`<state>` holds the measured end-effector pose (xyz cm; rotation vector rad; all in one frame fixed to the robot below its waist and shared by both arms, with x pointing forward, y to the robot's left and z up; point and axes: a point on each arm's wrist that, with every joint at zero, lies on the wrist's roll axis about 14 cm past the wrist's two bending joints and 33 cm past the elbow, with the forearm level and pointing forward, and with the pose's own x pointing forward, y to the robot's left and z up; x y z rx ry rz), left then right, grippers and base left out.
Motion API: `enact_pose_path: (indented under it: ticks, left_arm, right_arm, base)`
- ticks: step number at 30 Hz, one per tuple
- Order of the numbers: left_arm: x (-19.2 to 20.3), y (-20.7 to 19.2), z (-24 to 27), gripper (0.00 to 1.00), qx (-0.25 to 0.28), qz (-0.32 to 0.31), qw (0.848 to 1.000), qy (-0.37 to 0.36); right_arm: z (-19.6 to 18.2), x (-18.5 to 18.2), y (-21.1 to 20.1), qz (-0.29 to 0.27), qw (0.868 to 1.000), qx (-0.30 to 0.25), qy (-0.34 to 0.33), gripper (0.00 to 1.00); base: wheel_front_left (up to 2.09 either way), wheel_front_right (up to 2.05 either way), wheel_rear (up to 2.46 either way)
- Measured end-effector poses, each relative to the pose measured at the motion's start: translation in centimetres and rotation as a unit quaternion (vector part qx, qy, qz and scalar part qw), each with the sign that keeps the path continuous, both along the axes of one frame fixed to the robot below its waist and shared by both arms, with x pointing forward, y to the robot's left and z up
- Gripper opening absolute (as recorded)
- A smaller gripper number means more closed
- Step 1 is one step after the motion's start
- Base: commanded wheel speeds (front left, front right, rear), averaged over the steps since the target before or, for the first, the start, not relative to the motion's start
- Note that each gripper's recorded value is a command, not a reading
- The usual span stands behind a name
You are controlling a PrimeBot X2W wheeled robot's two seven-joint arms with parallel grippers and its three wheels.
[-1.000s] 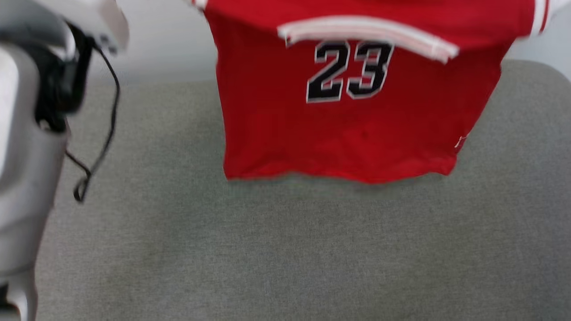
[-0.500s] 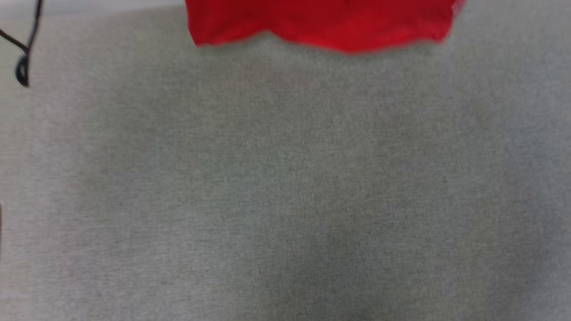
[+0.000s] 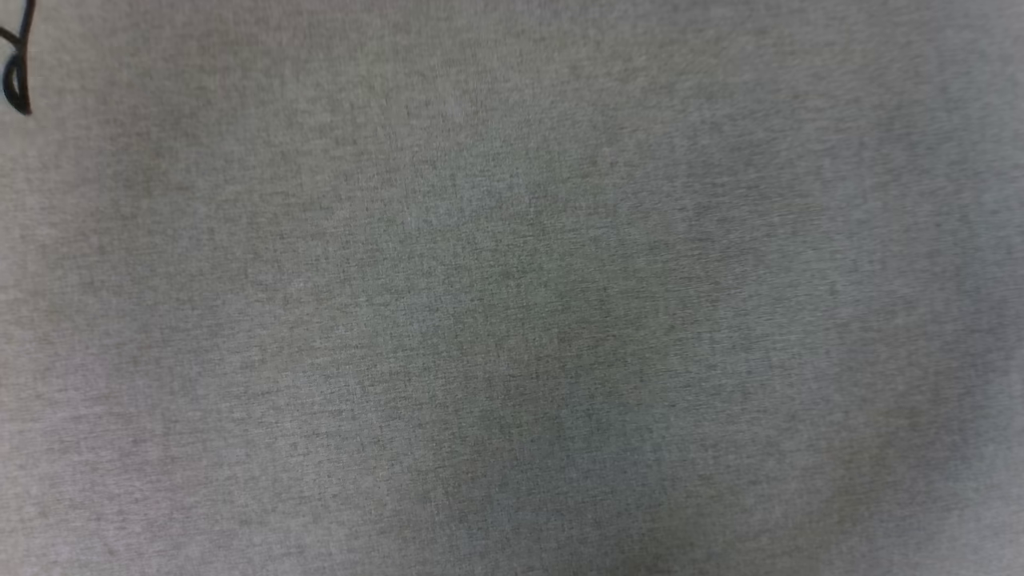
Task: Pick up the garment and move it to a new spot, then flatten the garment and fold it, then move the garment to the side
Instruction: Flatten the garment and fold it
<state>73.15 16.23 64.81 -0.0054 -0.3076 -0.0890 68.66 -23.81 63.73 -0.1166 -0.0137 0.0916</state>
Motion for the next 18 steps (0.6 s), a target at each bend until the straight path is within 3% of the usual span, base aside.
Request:
enact_pose_path:
  ticks: [9,18]
  left_arm:
    - [0.2,0.8,-9.6,0.0,-0.024,0.003,0.995,0.093]
    - [-5.1,2.2,-15.8,0.0,-0.065,0.009,0.984,0.165]
  right_arm:
    - [-9.5,0.9,1.4,0.008,0.995,0.044,0.092,0.0]
    - [-15.7,-4.2,0.8,0.0,0.984,0.071,0.162,0.0]
  base:
    - [0.0,0.0,0.0]
    - [0.0,0.0,0.0]
